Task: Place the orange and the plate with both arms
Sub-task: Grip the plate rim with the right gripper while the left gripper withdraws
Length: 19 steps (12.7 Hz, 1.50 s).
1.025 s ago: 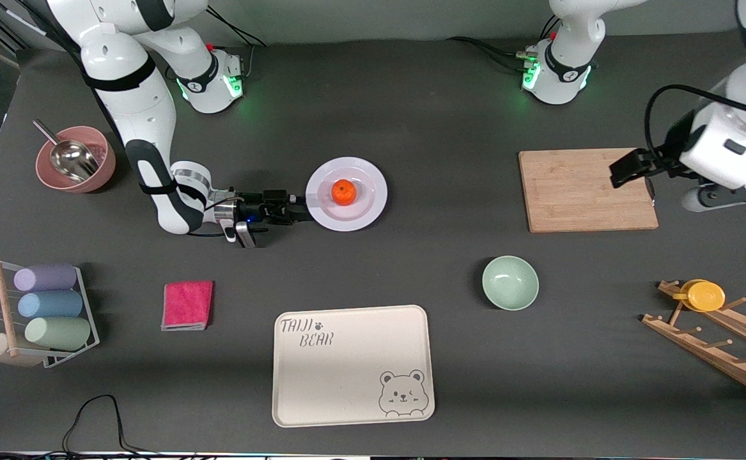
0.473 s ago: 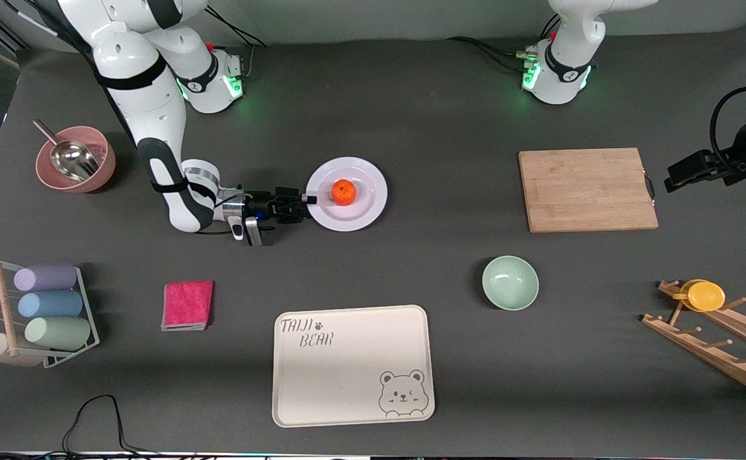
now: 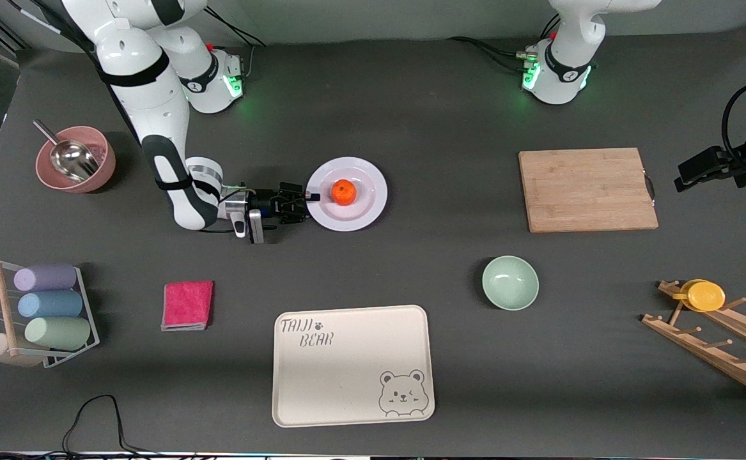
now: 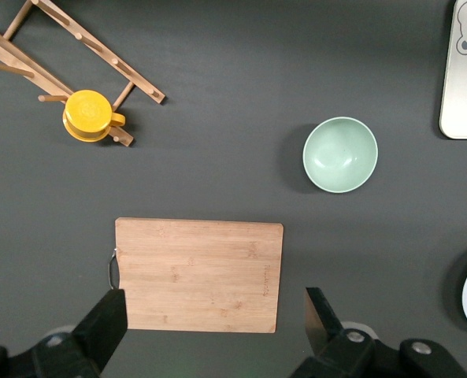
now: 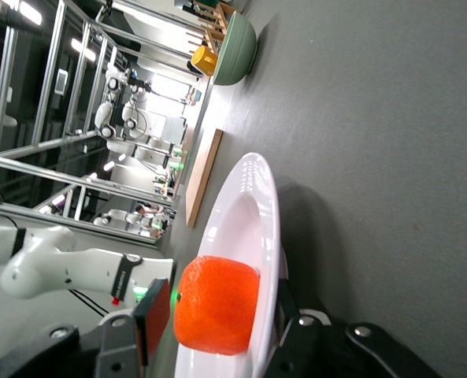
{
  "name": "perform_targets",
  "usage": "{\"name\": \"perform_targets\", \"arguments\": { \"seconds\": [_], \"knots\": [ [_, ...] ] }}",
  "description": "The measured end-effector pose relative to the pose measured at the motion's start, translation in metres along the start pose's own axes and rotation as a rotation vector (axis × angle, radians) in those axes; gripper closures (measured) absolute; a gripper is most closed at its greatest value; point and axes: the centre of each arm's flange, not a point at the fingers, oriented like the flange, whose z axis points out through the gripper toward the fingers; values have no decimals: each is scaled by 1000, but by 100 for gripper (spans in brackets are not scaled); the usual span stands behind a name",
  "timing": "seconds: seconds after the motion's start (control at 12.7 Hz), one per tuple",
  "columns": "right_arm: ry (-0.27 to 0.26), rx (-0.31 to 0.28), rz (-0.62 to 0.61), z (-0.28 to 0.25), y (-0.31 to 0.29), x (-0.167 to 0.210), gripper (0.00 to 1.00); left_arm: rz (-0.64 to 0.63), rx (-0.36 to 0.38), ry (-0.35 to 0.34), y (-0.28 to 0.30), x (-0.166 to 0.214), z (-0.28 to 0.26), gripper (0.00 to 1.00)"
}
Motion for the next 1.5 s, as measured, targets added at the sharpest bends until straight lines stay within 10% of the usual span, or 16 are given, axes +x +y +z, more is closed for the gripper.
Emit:
{"name": "perform_targets", "arguments": {
  "seconds": [0.79, 1.26, 1.5],
  "knots": [
    [15, -33, -40, -9, -2, -11, 41, 29, 7, 13, 14, 2, 7, 0],
    [25, -60, -12, -21, 0, -15, 94, 12, 6, 13, 3, 3, 7, 0],
    [26, -59, 33, -21, -1, -16, 94, 22, 6, 13, 5, 3, 7, 0]
  ]
}}
